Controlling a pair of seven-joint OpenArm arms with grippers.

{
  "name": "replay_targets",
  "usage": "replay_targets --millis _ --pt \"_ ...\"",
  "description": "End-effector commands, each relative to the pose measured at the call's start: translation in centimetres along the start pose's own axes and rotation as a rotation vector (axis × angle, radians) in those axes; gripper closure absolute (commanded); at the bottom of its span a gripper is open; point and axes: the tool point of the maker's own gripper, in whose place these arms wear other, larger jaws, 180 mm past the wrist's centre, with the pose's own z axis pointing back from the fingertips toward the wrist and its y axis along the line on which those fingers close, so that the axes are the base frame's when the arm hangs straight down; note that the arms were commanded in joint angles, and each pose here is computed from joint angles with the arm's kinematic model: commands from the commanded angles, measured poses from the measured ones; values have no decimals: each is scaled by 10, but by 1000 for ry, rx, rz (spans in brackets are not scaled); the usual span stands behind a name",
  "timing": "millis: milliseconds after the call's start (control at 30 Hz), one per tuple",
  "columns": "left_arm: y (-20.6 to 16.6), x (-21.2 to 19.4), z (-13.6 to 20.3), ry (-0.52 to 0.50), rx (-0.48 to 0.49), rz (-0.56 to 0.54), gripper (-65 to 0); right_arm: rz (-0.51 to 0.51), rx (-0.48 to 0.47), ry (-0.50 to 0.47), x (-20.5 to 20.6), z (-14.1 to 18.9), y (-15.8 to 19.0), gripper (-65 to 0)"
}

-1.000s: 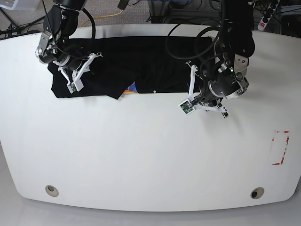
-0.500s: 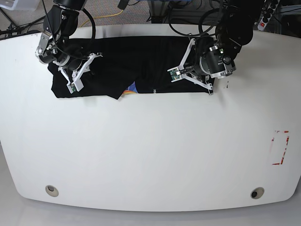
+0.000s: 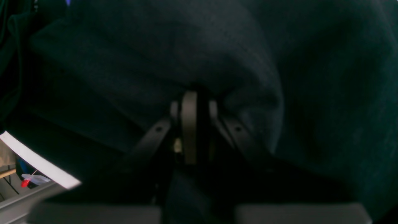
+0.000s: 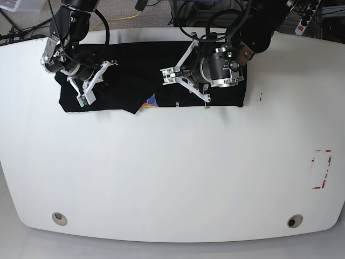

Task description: Fold the T-shirt properly

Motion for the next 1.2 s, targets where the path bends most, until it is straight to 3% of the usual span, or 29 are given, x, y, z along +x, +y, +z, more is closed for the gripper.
replay_targets --millis 0,100,300,767,1167 --pt "18 -4 9 -3 53 17 -137 21 -6 -28 10 4 -1 -33" --pt "38 -33 19 42 109 80 -136 21 -6 -28 10 4 -1 -33" --pt "39 -64 22 106 114 119 -136 5 14 -37 10 -1 8 -33" --pt "-23 -25 -3 79 -49 -100 -137 2 18 -38 10 -1 9 -33" --pt "-7 8 -14 19 -43 -103 -137 1 19 -39 10 -2 10 -33"
